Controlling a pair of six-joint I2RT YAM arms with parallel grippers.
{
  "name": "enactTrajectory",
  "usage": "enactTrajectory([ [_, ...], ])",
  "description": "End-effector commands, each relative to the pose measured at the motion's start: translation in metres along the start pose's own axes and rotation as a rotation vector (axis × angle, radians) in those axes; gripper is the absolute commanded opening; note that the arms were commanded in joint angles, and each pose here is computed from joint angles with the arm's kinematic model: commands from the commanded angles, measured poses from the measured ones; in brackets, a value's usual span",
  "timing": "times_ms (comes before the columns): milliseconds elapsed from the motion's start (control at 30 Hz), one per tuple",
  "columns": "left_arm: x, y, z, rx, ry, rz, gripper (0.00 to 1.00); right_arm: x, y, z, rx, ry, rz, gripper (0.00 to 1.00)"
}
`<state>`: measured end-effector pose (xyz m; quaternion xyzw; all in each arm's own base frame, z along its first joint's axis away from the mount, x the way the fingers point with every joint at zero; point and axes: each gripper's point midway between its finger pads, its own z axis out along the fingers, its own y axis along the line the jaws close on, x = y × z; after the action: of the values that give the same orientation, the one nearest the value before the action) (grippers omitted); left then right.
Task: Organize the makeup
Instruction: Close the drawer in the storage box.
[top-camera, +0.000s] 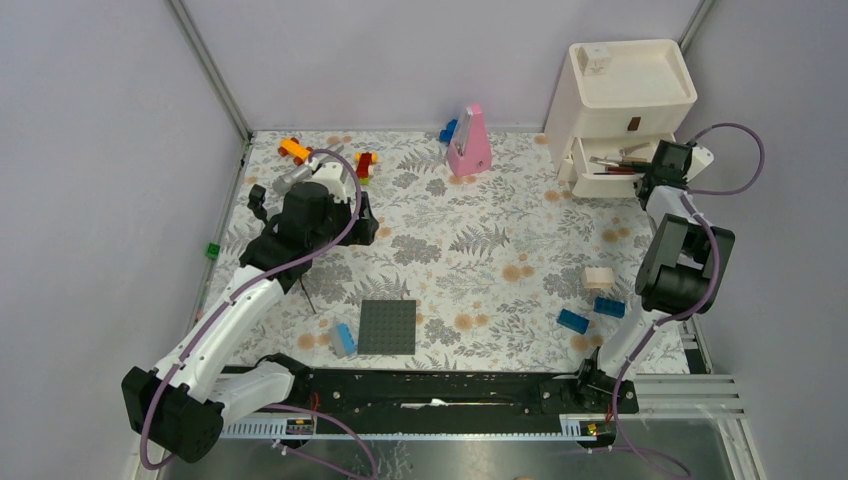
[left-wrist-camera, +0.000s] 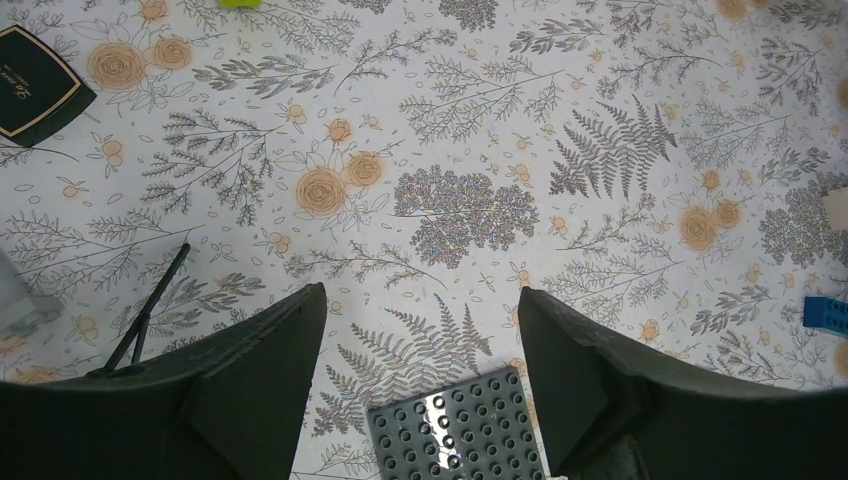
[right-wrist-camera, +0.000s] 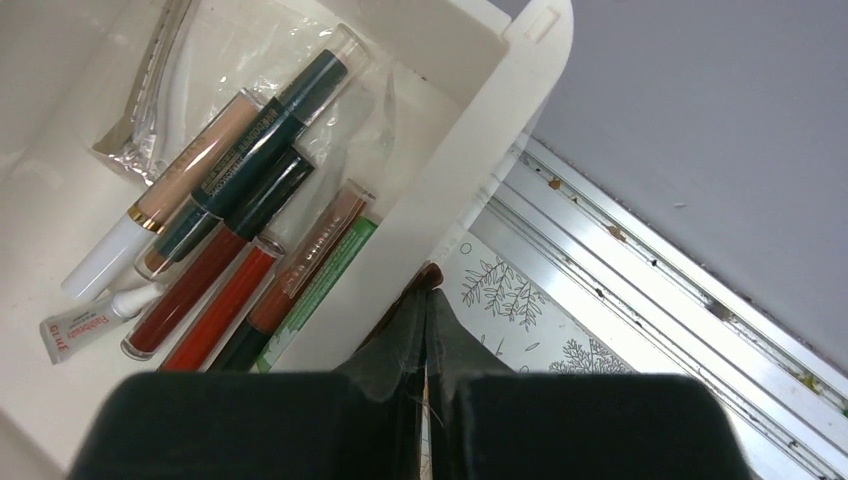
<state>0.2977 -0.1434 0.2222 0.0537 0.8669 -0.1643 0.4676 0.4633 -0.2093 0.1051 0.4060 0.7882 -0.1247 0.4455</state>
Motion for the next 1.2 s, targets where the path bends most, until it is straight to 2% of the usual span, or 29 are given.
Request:
enactTrajectory([
  [0, -0.014, -0.001, 0.0, 0.006, -0.049, -0.011, 0.76, -0.069, 0.071, -0.008, -0.316, -0.212, 0.07, 0.0],
  [267, -0.015, 0.001, 0.0, 0.004, -0.051, -0.013, 0.76, -0.078, 0.114, -0.043, -0.591, -0.266, 0.067, 0.0],
  [567, -0.014, 0.001, 0.001, 0.006, -0.048, -0.014, 0.76, -0.102, 0.127, -0.081, -0.696, -0.412, 0.094, 0.0],
  [667, -0.014, 0.001, 0.001, 0.005, -0.048, -0.014, 0.76, -0.106, 0.133, -0.078, -0.708, -0.396, 0.095, 0.0],
  [967, -0.014, 0.002, 0.001, 0.001, -0.048, -0.016, 0.76, -0.075, 0.157, -0.042, -0.725, -0.298, 0.054, 0.0],
  [1133, -0.014, 0.003, 0.002, -0.001, -0.048, -0.017, 0.76, -0.071, 0.155, -0.048, -0.729, -0.312, 0.027, 0.07],
  [1167, -0.014, 0.003, 0.002, 0.001, -0.047, -0.017, 0.76, -0.071, 0.154, -0.051, -0.729, -0.32, 0.024, 0.13],
])
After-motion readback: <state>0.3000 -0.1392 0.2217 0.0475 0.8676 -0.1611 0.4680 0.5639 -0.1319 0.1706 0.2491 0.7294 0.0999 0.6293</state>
